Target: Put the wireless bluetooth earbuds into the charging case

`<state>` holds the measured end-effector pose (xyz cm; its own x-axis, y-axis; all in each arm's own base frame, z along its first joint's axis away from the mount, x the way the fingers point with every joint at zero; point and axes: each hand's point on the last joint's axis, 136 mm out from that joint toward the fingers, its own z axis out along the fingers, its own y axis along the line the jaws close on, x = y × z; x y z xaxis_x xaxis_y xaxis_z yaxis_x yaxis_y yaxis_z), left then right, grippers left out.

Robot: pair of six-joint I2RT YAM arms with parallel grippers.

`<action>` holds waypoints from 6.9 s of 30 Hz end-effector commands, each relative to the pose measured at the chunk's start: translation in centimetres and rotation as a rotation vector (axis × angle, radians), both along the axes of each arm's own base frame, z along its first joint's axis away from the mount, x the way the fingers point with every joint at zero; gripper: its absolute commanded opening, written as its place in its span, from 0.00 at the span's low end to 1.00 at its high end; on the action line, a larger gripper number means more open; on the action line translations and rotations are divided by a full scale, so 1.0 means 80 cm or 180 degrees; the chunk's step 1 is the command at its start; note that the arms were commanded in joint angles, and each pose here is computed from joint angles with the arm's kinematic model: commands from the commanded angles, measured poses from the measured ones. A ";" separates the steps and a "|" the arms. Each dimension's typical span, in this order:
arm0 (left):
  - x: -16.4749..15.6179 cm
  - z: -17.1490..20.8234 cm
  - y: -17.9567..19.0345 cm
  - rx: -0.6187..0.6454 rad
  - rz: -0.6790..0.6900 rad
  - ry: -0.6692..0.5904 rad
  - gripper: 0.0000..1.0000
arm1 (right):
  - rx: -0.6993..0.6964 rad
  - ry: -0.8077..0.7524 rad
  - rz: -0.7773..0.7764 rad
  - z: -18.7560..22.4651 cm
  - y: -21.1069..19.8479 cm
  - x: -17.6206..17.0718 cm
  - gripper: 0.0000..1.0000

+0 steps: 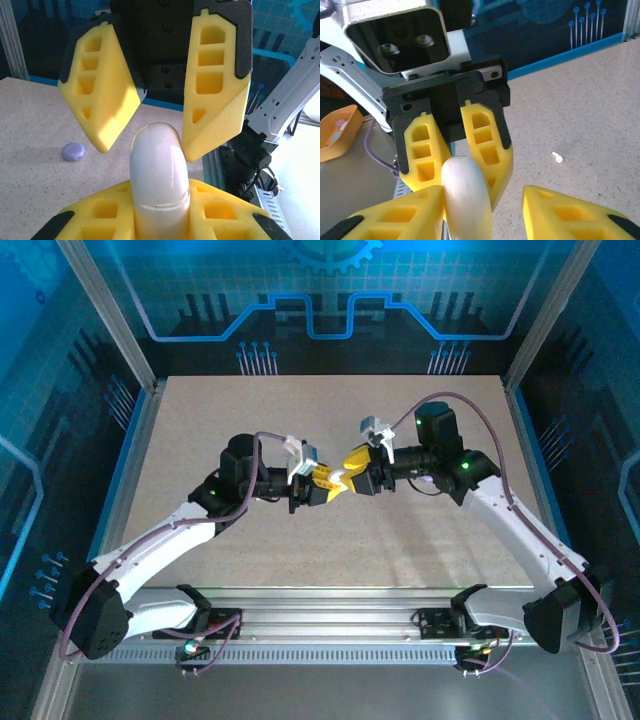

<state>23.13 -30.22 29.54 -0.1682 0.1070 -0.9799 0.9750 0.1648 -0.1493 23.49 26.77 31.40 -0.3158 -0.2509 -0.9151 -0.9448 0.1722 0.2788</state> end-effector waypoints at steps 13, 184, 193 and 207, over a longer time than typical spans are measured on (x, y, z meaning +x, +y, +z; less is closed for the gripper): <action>-0.013 0.015 0.003 -0.0082 -0.0095 -0.0195 0.19 | -0.0045 -0.0104 -0.0759 0.003 -0.028 0.053 0.48; 0.091 -0.062 0.332 0.0305 0.4121 0.0627 0.21 | -0.1792 0.3407 -0.3614 -0.383 0.242 0.155 0.40; 0.091 -0.060 0.332 0.0290 0.4121 0.0612 0.22 | -0.1768 0.3038 -0.3677 -0.337 0.220 0.172 0.40; 0.090 -0.059 0.332 0.0270 0.4118 0.0610 0.22 | -0.1666 0.3093 -0.3668 -0.327 0.240 0.152 0.45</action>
<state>30.28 -4.12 23.57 -0.3728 -0.1779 -0.9107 0.0752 0.9724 -0.2208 36.18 45.55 3.42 -0.9422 0.3017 -0.1456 0.2395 0.9105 0.3371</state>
